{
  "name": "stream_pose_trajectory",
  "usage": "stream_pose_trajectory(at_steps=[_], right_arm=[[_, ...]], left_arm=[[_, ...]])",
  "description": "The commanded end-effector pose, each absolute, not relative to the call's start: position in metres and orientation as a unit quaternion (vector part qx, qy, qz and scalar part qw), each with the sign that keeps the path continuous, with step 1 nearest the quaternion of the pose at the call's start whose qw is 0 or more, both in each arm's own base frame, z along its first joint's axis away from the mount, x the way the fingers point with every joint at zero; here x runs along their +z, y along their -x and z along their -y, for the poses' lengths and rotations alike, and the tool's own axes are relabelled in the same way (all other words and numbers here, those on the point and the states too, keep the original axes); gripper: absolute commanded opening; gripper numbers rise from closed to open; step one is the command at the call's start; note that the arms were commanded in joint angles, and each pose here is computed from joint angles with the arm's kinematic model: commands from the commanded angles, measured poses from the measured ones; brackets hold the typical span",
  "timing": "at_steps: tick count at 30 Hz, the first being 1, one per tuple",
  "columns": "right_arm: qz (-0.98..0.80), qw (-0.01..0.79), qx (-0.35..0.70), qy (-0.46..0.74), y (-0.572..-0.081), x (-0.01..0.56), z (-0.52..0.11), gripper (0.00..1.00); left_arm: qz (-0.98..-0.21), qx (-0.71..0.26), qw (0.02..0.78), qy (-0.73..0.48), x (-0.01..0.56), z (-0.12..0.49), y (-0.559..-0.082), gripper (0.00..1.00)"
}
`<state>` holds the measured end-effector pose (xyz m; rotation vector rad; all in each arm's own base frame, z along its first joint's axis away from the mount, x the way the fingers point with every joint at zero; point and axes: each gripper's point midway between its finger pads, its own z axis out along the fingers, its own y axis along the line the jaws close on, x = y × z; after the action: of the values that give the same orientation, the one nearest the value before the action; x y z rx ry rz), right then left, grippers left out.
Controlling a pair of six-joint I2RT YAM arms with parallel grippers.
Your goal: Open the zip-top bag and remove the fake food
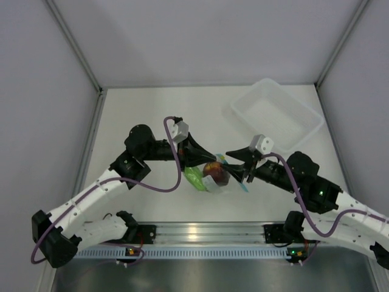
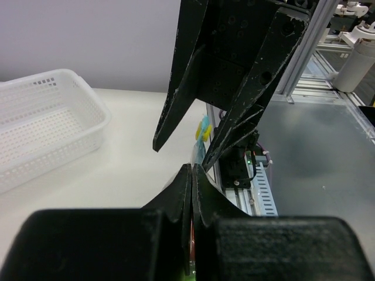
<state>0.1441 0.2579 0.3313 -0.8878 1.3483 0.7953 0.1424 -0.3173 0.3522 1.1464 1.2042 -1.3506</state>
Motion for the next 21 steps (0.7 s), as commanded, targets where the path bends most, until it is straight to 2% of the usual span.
stream_pose_trajectory(at_steps=[1, 2, 5, 6, 8, 9, 14, 16, 17, 19, 21], right_arm=[[-0.539, 0.657, 0.378, 0.367, -0.141, 0.378, -0.266, 0.43], [-0.539, 0.655, 0.379, 0.370, -0.140, 0.379, -0.267, 0.40], [-0.537, 0.652, 0.384, 0.374, -0.139, 0.376, -0.270, 0.21], [-0.537, 0.652, 0.385, 0.373, -0.138, 0.374, -0.269, 0.10], [-0.536, 0.651, 0.388, 0.373, -0.137, 0.374, -0.268, 0.06], [-0.534, 0.653, 0.388, 0.370, -0.136, 0.377, -0.266, 0.00], [-0.556, 0.645, 0.362, 0.379, -0.141, 0.379, -0.260, 0.00], [-0.575, 0.627, 0.346, 0.396, -0.141, 0.376, -0.259, 0.00], [-0.583, 0.617, 0.341, 0.404, -0.142, 0.372, -0.262, 0.00], [-0.586, 0.608, 0.340, 0.414, -0.139, 0.376, -0.262, 0.00], [-0.602, 0.588, 0.330, 0.428, -0.139, 0.368, -0.262, 0.00]], left_arm=[[-0.453, -0.554, 0.516, -0.470, 0.383, 0.311, -0.134, 0.00], [-0.454, -0.554, 0.518, -0.468, 0.383, 0.311, -0.134, 0.00], [-0.454, -0.551, 0.525, -0.463, 0.387, 0.309, -0.135, 0.00], [-0.454, -0.550, 0.528, -0.461, 0.388, 0.308, -0.135, 0.00], [-0.456, -0.550, 0.529, -0.458, 0.389, 0.308, -0.136, 0.00], [-0.455, -0.550, 0.530, -0.458, 0.389, 0.307, -0.135, 0.00], [-0.446, -0.538, 0.540, -0.469, 0.383, 0.304, -0.133, 0.02], [-0.443, -0.534, 0.544, -0.472, 0.381, 0.302, -0.132, 0.10], [-0.439, -0.534, 0.543, -0.477, 0.380, 0.302, -0.130, 0.19], [-0.434, -0.536, 0.537, -0.486, 0.379, 0.303, -0.128, 0.21], [-0.436, -0.540, 0.528, -0.490, 0.375, 0.307, -0.129, 0.33]])
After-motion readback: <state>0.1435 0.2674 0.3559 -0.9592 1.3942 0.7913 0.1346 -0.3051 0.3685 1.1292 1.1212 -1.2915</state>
